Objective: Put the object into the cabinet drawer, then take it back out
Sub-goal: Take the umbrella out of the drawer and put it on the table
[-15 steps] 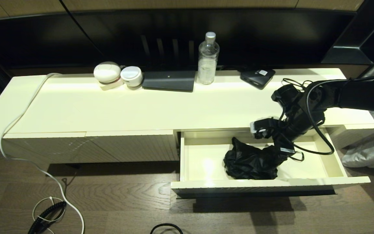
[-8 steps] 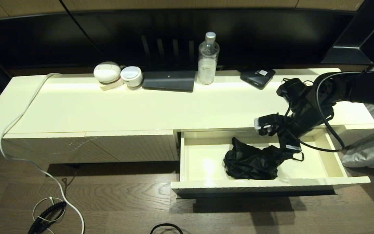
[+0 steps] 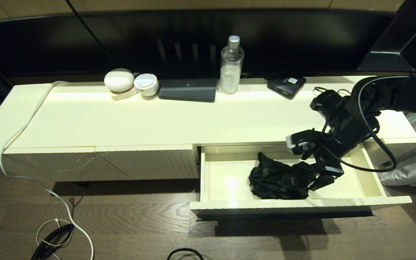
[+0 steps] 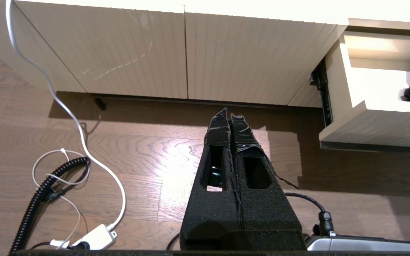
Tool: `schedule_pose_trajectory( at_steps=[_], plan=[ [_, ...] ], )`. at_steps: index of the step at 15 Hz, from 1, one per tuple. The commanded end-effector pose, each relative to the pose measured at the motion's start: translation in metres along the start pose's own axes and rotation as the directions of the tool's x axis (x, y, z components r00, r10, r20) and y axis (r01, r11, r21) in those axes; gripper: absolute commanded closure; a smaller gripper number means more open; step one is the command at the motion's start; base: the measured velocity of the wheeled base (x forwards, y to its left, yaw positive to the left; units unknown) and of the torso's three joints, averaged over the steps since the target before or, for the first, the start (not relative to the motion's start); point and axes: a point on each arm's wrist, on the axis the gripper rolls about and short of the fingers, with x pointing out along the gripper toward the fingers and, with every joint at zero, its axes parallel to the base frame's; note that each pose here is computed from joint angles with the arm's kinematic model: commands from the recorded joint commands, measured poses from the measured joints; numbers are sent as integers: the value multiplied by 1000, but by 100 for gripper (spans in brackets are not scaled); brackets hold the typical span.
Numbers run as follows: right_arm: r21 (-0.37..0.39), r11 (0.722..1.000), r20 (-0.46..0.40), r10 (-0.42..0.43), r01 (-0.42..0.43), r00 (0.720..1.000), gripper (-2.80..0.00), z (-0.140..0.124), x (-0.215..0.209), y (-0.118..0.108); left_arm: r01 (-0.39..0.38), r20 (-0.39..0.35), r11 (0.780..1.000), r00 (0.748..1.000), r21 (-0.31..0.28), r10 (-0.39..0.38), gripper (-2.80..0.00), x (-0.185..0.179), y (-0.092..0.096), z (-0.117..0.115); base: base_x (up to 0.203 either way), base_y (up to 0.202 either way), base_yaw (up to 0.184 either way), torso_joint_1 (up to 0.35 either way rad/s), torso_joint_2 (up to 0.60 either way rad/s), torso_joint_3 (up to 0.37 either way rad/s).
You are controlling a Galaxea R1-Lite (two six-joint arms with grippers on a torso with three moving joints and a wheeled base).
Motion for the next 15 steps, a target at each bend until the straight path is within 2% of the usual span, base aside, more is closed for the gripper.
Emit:
schedule_pose_trajectory(
  at_steps=[1, 9, 15],
  plan=[
    [-10, 1000, -3, 18, -18, 1000, -280, 2, 4, 2, -1, 2, 1000, 1000, -1, 1, 0, 0, 0, 0, 0, 0, 0, 0, 0, 0],
    [-12, 999, -17, 53, -53, 998, -280, 5, 24, -1, -1, 2, 1000, 1000, -1, 1, 0, 0, 0, 0, 0, 0, 0, 0, 0, 0],
    [-1, 999, -13, 48, -48, 999, -280, 5, 31, -3, -1, 2, 1000, 1000, -1, 1, 0, 0, 0, 0, 0, 0, 0, 0, 0, 0]
  ],
)
